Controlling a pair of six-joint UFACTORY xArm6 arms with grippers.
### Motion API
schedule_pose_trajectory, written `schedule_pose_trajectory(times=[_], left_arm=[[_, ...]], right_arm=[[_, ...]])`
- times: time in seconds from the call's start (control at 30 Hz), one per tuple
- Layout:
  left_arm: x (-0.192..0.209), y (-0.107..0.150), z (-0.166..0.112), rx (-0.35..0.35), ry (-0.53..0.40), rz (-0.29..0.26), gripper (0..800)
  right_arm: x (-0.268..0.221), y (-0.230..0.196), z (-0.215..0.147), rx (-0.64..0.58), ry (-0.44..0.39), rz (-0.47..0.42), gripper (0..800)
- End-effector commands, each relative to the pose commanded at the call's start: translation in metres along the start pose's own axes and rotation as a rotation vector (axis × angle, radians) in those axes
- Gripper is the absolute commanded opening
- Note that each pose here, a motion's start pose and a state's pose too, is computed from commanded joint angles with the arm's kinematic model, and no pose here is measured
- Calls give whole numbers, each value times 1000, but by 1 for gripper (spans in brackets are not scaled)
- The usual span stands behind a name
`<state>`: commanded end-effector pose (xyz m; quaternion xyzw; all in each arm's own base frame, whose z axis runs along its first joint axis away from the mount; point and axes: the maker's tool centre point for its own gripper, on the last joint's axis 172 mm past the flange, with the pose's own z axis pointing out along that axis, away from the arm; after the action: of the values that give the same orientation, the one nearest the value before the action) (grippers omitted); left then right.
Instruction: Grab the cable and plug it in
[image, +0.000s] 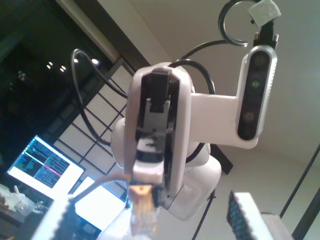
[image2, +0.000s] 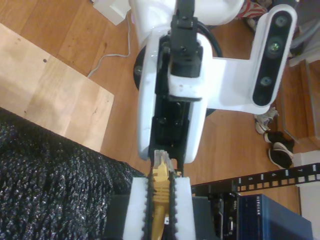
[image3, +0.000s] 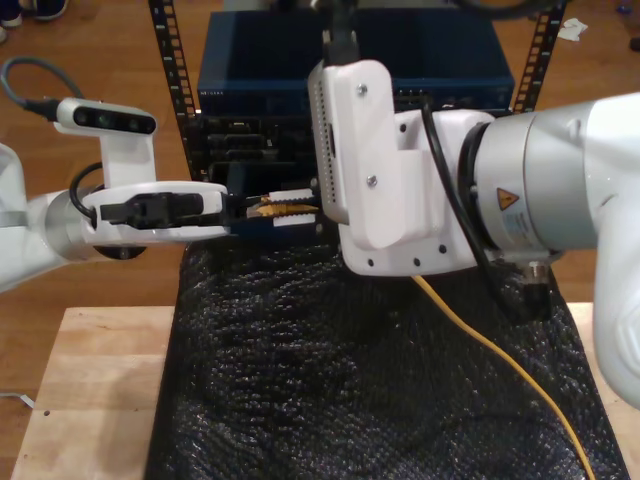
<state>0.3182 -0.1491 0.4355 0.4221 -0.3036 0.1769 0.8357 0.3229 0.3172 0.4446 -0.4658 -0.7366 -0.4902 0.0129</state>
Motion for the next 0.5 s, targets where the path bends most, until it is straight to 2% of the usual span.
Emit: schedule_pose_trajectory(times=[0.17, 0.27, 0.5], left_arm=[[3, -6, -4, 37, 2, 8, 752], [4, -7, -4, 58, -4, 16, 791], [8, -18, -4, 142, -28, 45, 792]], right_arm=[[-12, 8, -3, -18, -21, 17, 2], [-28, 21, -11, -50, -47, 78, 2], [-69, 48, -34, -125, -119, 159, 2]])
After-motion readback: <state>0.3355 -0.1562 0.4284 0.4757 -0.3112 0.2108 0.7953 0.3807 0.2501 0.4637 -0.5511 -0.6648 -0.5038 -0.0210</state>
